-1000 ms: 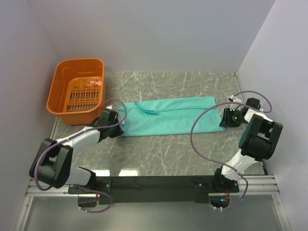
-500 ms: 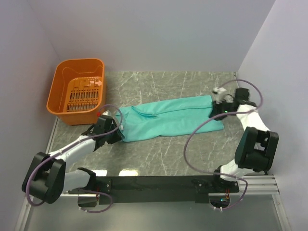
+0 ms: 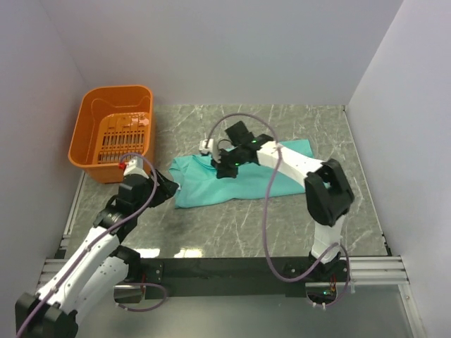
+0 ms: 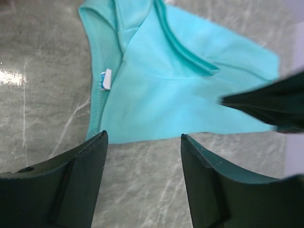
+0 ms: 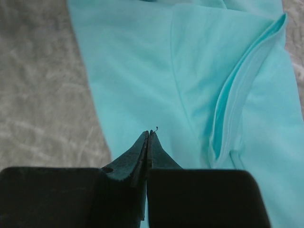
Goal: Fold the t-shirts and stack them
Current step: Fold the tshirt
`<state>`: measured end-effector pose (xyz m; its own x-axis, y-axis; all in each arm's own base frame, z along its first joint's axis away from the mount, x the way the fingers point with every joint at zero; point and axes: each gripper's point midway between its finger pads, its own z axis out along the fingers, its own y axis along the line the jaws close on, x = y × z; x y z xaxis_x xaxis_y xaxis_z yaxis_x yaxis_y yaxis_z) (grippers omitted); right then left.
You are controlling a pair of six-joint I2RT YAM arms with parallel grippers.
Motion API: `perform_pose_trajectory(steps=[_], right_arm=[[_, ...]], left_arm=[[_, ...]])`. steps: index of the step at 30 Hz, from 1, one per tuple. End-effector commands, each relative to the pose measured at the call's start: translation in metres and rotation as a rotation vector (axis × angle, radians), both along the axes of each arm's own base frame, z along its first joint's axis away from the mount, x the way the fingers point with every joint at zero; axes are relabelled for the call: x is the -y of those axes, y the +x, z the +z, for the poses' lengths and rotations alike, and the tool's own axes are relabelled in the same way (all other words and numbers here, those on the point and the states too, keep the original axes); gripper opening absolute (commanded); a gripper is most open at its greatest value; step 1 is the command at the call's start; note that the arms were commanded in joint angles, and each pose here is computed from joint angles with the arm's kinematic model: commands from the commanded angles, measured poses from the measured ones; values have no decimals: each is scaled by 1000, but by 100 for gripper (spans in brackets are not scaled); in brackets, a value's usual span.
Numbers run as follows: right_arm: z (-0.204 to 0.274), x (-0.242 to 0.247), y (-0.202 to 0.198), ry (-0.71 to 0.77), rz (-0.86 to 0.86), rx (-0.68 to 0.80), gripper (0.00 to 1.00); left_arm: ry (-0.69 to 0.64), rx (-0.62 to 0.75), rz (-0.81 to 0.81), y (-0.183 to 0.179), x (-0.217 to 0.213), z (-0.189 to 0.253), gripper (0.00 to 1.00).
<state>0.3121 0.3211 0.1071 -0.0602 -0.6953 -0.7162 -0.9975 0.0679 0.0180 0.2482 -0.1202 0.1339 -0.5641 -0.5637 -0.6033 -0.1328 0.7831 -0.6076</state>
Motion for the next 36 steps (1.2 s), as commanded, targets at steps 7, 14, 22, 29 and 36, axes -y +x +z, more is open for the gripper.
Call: perform_pose_trajectory(steps=[7, 14, 22, 29, 36], right_arm=[[-22, -38, 42, -111, -162, 40, 0], [-38, -18, 99, -202, -483, 125, 25], [-2, 26, 161, -146, -831, 264, 43], [18, 32, 113, -111, -534, 115, 42], [33, 86, 68, -27, -370, -1, 37]], left_arm=[[-56, 57, 30, -17, -7, 27, 67], [-65, 60, 21, -18, -6, 28, 67], [-75, 58, 12, -17, -3, 24, 68], [-79, 77, -59, -11, 10, 23, 68], [-115, 65, -139, -6, 29, 14, 68]])
